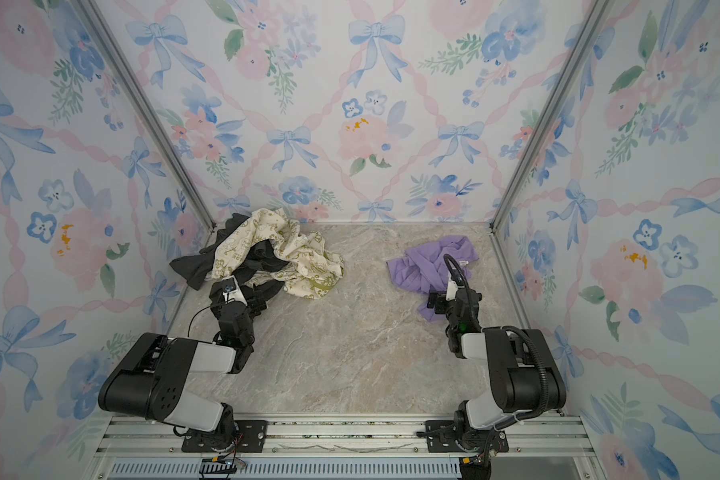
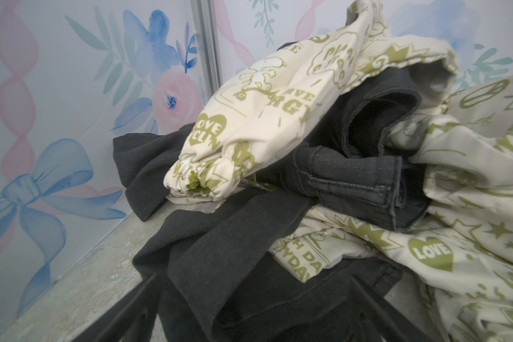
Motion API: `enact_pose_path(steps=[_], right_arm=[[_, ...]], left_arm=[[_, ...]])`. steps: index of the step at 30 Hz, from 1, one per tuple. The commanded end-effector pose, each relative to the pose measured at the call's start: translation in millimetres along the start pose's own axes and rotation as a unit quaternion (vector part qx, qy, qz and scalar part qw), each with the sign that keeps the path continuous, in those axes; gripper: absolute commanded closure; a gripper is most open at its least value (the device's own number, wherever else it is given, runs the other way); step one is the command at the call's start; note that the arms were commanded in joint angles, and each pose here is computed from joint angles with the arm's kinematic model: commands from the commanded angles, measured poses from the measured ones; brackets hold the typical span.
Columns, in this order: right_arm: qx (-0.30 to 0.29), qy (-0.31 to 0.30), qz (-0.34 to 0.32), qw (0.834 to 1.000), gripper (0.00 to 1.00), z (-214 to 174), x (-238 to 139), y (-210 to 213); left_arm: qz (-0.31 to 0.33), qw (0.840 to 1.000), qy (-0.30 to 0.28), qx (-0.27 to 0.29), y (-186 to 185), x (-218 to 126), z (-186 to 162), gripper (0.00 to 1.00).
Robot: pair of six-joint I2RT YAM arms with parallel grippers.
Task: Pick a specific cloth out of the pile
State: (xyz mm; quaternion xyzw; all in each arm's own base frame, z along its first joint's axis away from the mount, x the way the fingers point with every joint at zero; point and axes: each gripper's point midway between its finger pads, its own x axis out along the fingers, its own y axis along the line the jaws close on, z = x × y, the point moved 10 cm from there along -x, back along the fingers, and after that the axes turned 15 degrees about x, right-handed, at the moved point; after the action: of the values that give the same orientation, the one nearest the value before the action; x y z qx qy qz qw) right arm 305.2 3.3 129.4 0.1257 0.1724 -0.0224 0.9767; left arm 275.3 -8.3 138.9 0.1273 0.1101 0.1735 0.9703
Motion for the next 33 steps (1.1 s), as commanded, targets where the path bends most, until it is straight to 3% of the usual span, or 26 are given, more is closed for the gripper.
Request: enact_pose_path(steps=[1, 5, 6, 9, 33], right_arm=[[0.007, -0.006, 0.012, 1.0, 0.03, 0, 0, 0], [0.007, -0.006, 0.012, 1.0, 0.03, 0, 0, 0], [0.007, -0.006, 0.013, 1.0, 0.03, 0, 0, 0], [0.007, -0.006, 0.013, 1.0, 0.03, 0, 0, 0], [0.007, -0.006, 0.011, 1.0, 0.03, 0, 0, 0]], left_arm=[[-0.031, 0.999, -0.026, 0.008, -4, 0, 6, 0.02], [-0.065, 0.996, -0.054, 0.011, -3, -13, -4, 0.02], [-0.062, 0.994, -0.084, 0.009, -1, -17, -3, 0.02], [-0.051, 0.997, -0.059, 0.002, -1, -11, -3, 0.02], [-0.057, 0.996, -0.066, -0.006, 2, -10, -4, 0.02]])
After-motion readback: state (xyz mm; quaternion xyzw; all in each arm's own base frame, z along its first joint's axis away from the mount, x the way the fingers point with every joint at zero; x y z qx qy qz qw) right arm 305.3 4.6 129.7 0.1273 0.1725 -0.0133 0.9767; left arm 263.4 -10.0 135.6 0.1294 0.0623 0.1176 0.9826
